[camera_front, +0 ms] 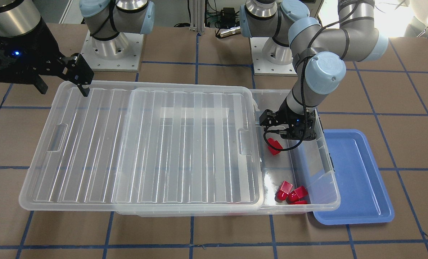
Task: Place red block in blue tray from box
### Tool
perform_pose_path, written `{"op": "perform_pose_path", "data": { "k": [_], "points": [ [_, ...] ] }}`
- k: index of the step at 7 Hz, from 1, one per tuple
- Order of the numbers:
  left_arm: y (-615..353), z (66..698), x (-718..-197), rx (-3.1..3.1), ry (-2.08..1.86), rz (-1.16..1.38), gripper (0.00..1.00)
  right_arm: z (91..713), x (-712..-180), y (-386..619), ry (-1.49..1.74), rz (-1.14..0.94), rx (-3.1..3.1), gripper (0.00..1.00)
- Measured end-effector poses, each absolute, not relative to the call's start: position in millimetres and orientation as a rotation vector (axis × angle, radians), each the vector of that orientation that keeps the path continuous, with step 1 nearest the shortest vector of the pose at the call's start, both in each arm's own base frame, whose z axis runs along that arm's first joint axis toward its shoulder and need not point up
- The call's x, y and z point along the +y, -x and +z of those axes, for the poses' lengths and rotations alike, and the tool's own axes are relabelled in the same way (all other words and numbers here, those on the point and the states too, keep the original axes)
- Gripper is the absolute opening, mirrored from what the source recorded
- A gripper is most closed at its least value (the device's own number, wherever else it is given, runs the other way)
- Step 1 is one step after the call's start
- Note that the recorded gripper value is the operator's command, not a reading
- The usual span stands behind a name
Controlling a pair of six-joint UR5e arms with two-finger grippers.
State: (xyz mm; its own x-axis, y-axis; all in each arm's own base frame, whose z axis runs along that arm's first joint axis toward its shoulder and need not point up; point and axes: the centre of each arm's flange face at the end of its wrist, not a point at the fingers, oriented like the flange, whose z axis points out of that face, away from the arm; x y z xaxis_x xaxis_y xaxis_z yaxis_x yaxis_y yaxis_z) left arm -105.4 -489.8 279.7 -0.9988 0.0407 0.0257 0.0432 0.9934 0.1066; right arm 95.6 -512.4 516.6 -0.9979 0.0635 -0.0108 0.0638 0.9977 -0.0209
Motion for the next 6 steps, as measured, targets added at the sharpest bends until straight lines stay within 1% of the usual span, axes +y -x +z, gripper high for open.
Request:
{"op": "perform_pose_path", "data": {
  "k": [3, 6],
  "points": [
    [107, 258, -489, -3.078, 0.027, -0.206, 1.0, 515, -512, -95, -0.101, -0.026, 3.131, 1.0],
    [104, 249, -488, -3.079, -0.268, -0.241, 0.98, 516, -512, -95, -0.1, -0.027, 3.131, 1.0]
  ]
}}
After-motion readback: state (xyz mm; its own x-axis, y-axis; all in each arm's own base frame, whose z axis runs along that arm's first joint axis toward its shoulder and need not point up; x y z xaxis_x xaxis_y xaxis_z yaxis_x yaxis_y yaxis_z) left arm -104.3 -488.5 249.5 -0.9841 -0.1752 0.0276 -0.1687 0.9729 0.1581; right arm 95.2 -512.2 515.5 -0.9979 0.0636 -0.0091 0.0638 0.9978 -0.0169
